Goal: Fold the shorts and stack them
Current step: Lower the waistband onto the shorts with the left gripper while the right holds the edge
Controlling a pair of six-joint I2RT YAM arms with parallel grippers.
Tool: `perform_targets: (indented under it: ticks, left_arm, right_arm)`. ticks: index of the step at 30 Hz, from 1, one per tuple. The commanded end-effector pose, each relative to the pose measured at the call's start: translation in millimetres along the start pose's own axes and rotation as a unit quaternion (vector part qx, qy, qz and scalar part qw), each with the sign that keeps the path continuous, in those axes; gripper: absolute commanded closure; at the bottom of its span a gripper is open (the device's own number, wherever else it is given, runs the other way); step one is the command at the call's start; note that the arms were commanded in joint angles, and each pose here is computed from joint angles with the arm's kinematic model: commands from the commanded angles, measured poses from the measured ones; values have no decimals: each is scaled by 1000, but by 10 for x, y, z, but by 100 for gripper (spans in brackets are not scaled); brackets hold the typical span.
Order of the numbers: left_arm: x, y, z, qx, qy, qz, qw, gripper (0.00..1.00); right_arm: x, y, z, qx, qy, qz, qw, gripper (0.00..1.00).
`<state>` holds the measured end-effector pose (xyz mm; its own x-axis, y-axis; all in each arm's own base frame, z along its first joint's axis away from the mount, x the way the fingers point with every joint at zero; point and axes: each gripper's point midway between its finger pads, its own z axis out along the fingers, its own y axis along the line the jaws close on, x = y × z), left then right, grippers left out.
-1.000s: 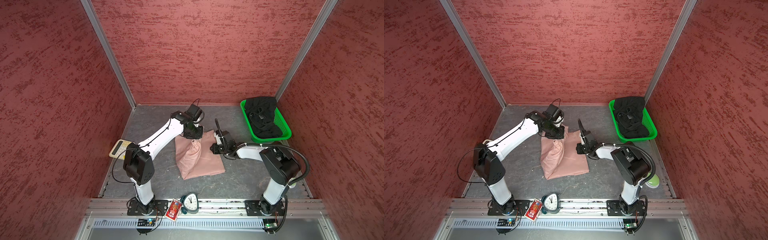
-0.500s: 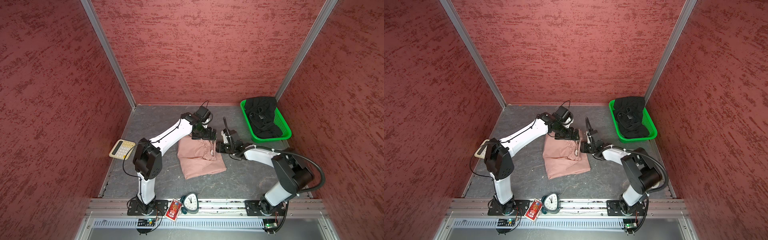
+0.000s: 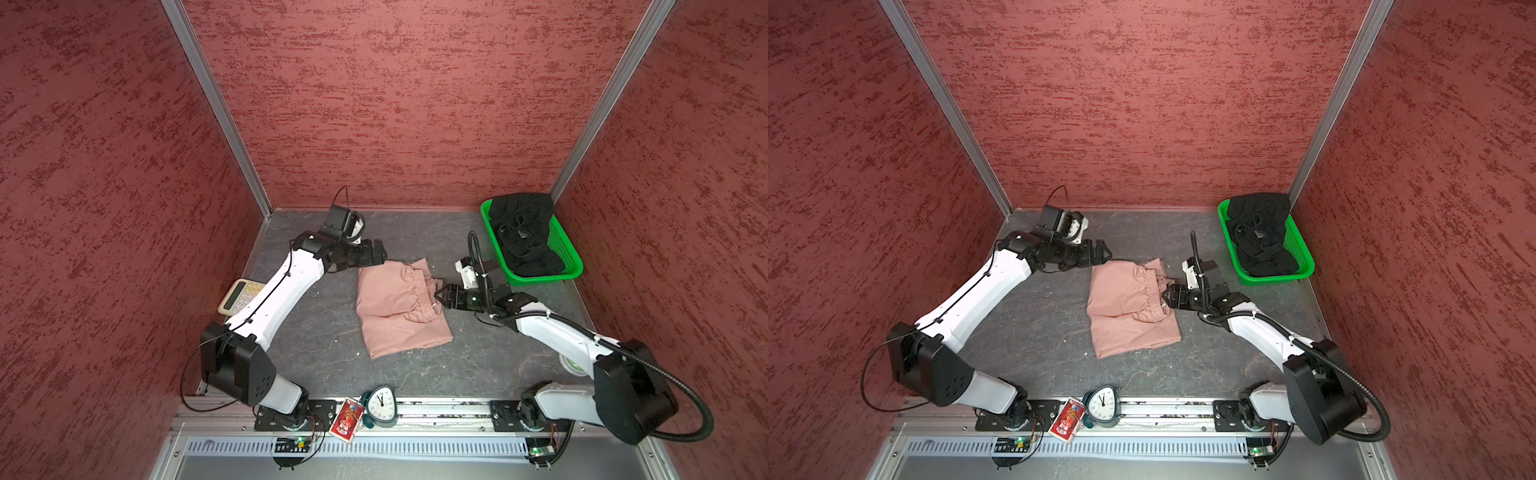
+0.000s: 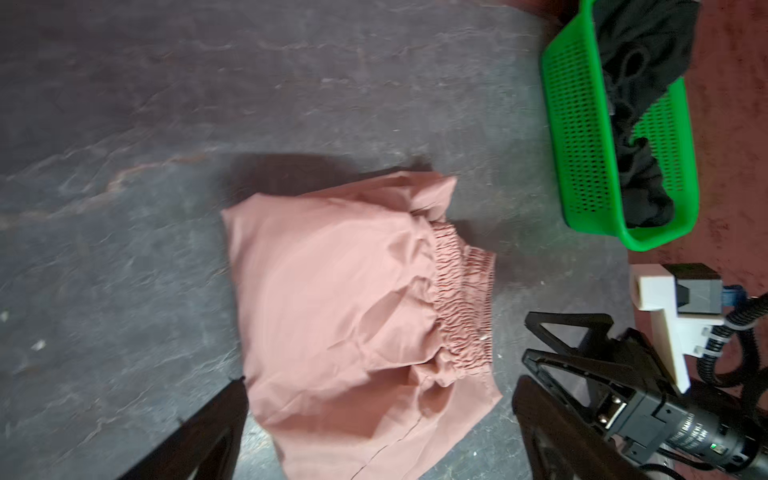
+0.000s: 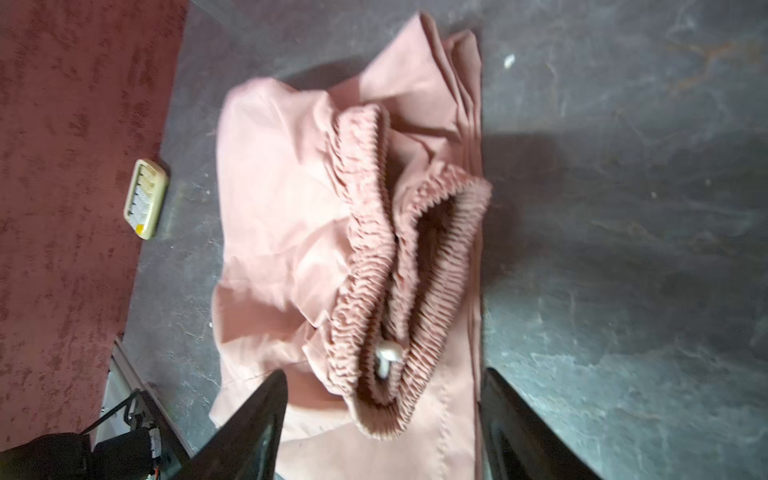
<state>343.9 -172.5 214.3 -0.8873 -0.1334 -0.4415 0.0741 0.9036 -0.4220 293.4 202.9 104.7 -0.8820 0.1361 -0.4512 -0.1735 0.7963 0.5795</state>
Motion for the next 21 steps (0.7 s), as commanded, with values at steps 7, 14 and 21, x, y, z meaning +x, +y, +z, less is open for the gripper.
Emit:
perform_targets:
  ticks: [7,14,21]
  left_arm:
    - [300,360,132,-12,21,-41,999,1]
    - [439,493,212,-23,33,-53,998,1]
    - [547,620,265,-36,43,-62,996,1]
  right_arm:
    - [132,140,254,-40,39,-1,998,13]
    - [45,207,502,-24,50,-20,998,13]
    - [34,159,632,23,61,-22,998,22]
